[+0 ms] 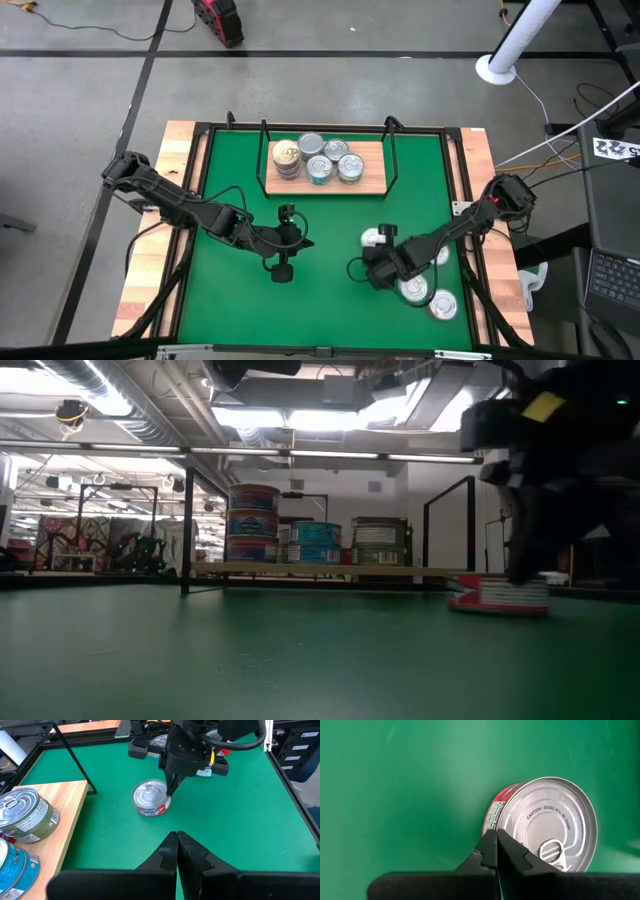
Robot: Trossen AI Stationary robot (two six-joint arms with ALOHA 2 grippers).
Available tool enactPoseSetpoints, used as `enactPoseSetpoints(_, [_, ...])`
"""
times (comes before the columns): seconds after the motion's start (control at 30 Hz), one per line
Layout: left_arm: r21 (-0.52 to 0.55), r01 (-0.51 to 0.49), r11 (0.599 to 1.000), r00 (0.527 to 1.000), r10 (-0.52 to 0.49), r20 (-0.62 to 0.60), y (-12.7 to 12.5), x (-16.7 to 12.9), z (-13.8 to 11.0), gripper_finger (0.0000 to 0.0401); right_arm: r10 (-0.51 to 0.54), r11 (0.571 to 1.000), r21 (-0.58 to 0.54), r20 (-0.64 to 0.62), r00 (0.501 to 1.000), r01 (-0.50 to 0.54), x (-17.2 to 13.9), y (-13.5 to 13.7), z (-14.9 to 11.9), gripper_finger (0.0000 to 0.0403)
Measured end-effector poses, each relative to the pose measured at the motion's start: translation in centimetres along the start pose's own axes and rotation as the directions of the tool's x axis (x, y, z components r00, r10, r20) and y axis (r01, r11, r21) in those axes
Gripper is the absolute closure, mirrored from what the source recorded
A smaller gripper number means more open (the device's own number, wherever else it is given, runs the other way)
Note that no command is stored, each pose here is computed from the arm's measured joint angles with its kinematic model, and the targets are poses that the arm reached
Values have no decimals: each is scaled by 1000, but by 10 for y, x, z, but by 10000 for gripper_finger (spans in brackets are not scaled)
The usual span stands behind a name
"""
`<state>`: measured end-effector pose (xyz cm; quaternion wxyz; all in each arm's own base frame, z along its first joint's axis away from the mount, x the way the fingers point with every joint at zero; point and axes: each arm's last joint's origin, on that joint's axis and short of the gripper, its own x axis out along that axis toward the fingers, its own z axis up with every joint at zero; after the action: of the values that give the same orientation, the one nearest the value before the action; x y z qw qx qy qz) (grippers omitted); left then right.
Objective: Stack canned seafood by type on shelf
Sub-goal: Stack the red tuna can on top of the other red tuna can on the shelf
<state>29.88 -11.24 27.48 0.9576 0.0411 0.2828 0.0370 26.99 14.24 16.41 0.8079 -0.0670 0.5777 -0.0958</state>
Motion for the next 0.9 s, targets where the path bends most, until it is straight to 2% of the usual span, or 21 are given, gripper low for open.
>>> enactPoseSetpoints(0.23, [3,1,1000,1000,-1,6,0,0,1,400,59,998,12,52,997,-60,6,-10,16,403])
enactPoseSetpoints(0.4, [114,25,993,1000,-25,-3,-2,4,-1,400,87,995,39,79,993,-90,9,-17,24,403])
enactPoseSetpoints(0.53, [181,22,983,1000,-19,-18,-6,22,-7,393,119,990,70,94,988,-126,11,-23,30,403])
enactPoseSetpoints(0.63, [212,12,977,999,-1,-51,-7,38,-14,364,143,984,89,109,984,-153,13,-26,34,403])
enactPoseSetpoints(0.83, [278,1,961,995,28,-97,-7,65,-28,268,169,977,113,110,979,-181,15,-32,38,403])
enactPoseSetpoints(0.9, [340,4,941,995,29,-91,-9,73,-31,238,189,970,127,130,973,-205,15,-34,41,403])
